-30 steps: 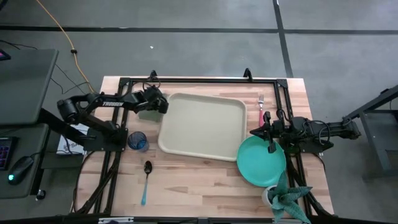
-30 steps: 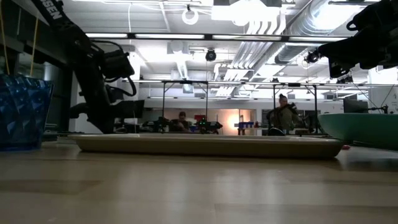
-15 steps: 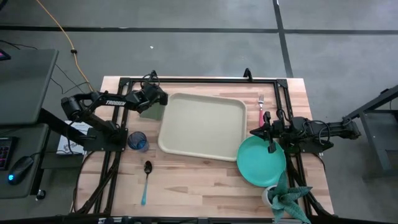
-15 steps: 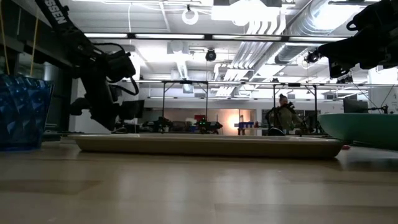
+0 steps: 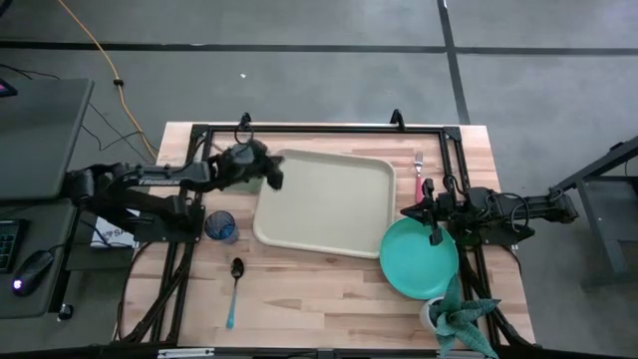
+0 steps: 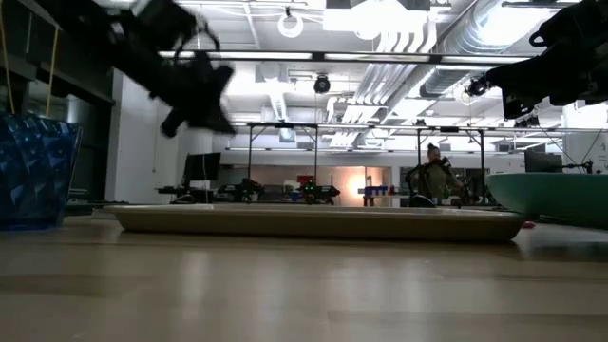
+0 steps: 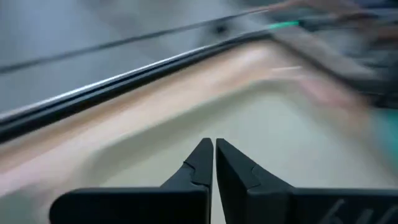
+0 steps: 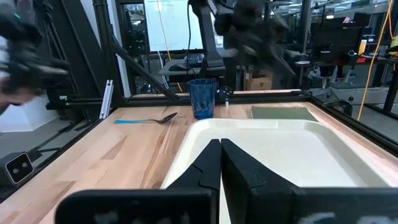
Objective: Pick and place plate/cup/fork/spoon on tray
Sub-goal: Put the green plate on the center of the gray tray, then adjust the gray tray
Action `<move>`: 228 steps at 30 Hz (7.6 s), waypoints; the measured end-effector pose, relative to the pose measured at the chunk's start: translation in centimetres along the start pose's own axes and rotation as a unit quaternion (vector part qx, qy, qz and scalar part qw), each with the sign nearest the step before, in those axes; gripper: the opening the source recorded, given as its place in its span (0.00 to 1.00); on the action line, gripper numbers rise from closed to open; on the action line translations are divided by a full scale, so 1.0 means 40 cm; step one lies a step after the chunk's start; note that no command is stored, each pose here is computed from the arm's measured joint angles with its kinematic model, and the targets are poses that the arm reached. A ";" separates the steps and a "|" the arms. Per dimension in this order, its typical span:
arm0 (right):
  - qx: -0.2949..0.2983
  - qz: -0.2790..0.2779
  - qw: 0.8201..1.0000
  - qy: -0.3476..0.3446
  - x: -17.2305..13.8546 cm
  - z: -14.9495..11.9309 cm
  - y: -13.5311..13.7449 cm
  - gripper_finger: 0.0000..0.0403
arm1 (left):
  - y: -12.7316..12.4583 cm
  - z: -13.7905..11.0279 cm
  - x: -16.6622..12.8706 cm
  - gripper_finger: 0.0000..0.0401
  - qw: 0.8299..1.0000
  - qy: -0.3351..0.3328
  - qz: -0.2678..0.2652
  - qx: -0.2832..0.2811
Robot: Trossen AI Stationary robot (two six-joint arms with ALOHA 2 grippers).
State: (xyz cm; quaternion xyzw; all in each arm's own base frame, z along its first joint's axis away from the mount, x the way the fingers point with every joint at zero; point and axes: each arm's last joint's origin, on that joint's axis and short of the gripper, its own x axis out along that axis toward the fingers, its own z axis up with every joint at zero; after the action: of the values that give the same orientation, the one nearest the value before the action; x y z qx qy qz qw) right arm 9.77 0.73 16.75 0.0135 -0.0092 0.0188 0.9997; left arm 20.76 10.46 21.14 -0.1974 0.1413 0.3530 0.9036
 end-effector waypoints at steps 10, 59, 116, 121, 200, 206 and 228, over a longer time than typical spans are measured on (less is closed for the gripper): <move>0.002 0.000 1.000 0.000 0.000 0.000 0.000 0.00 | -0.194 0.039 -0.168 0.00 0.928 -0.160 -0.301 0.152; 0.107 -0.235 0.735 0.627 0.154 0.027 0.015 0.52 | -0.149 -0.051 -0.213 0.00 0.877 -0.246 -0.408 0.068; 0.137 -0.246 0.905 0.318 0.450 0.265 -0.111 0.00 | -0.149 -0.047 -0.214 0.00 0.877 -0.253 -0.404 0.063; 0.227 -0.279 0.857 0.370 0.516 0.204 -0.256 0.00 | -0.149 -0.047 -0.214 0.00 0.877 -0.253 -0.404 0.062; 0.206 -0.240 0.858 0.405 0.338 -0.002 -0.089 0.15 | -0.145 -0.050 -0.207 0.00 0.891 -0.243 -0.379 0.048; 0.179 -0.170 0.868 0.431 0.340 -0.020 0.008 0.04 | -0.144 -0.049 -0.206 0.00 0.892 -0.244 -0.377 0.048; 0.062 -0.147 0.804 0.573 0.382 -0.048 0.111 0.00 | -0.144 -0.050 -0.205 0.00 0.893 -0.242 -0.377 0.049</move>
State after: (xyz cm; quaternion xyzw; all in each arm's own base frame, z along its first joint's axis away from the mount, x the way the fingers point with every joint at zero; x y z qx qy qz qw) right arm 24.91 5.77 15.25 0.0632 0.5685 -0.1233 0.8109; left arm 18.69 0.91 24.09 -0.0999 -0.1492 0.0151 0.9836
